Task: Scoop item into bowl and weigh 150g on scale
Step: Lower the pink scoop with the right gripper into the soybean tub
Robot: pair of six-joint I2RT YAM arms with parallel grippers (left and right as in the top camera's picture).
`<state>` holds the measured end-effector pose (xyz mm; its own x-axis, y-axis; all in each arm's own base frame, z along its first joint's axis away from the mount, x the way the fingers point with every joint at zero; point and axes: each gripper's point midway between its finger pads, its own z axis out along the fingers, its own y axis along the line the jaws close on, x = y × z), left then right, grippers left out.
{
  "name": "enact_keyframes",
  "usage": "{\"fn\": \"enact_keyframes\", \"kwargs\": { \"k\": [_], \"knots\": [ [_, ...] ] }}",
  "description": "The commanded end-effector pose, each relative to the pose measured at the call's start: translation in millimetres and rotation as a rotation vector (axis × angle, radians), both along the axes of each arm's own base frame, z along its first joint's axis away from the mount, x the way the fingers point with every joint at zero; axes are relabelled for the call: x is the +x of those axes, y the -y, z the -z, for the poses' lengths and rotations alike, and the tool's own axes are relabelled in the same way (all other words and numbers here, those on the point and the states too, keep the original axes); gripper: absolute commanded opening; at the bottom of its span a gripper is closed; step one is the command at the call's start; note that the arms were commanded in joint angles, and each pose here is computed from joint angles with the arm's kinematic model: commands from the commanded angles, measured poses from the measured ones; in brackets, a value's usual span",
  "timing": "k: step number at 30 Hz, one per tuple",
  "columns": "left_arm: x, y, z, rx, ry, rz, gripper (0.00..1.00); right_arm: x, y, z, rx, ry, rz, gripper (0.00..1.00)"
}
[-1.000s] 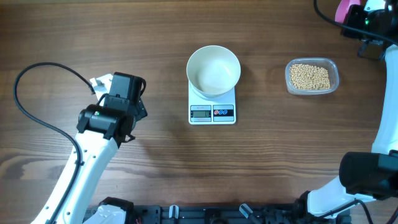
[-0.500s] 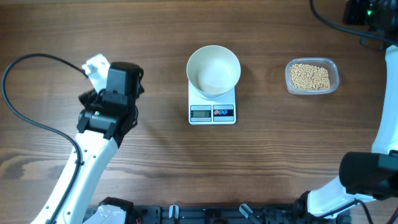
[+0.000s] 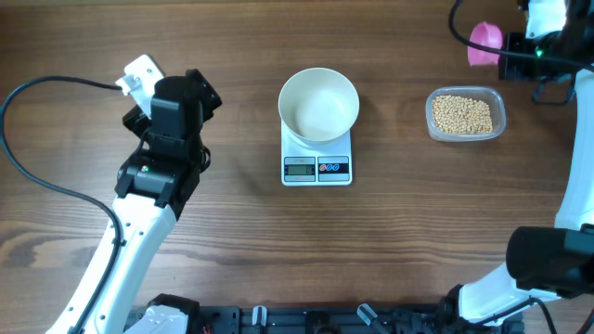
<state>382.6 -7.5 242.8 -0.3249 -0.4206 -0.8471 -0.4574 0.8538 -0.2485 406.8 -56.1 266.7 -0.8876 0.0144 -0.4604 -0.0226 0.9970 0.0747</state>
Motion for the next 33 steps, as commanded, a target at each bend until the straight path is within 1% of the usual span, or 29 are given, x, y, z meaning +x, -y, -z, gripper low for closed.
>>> {"fn": "enact_keyframes", "kwargs": {
  "k": [1,5,7,8,11,16,21,28,31,33],
  "knots": [
    [-1.3,12.6,11.3,-0.046,-0.049,0.077,1.0,-10.6,9.4,8.5,-0.041,-0.065,0.045,0.04],
    [-11.0,16.8,27.0,-0.054,-0.129,0.107,1.0,-16.4,8.1,10.9,-0.036,-0.091,0.044,0.04],
    [-13.4,26.1,32.4,-0.085,-0.155,0.154,1.0,-19.2,9.3,12.1,-0.046,-0.103,0.042,0.05],
    [-14.4,33.5,34.8,-0.11,-0.167,0.19,1.0,-20.0,11.8,12.5,-0.059,-0.108,0.047,0.04],
    [-19.1,55.0,41.5,-0.185,-0.204,0.293,1.0,-24.7,31.1,13.2,-0.171,-0.132,0.074,0.04],
    [-20.2,55.9,42.7,-0.188,-0.211,0.297,1.0,-23.8,29.1,15.7,-0.199,-0.133,-0.022,0.04],
    [-20.3,55.7,42.9,-0.187,-0.212,0.297,1.0,-25.2,16.7,33.8,-0.149,-0.159,-0.117,0.04],
    [-23.0,55.2,45.9,-0.187,-0.228,0.295,1.0,-18.7,22.5,49.2,-0.173,-0.161,-0.108,0.05],
    [-23.4,55.1,46.3,-0.187,-0.231,0.295,1.0,-21.2,28.5,56.0,-0.202,-0.183,-0.096,0.05],
    [-23.3,55.0,46.2,-0.186,-0.23,0.295,1.0,-24.5,27.4,63.0,-0.193,-0.204,-0.093,0.04]
  ]
}}
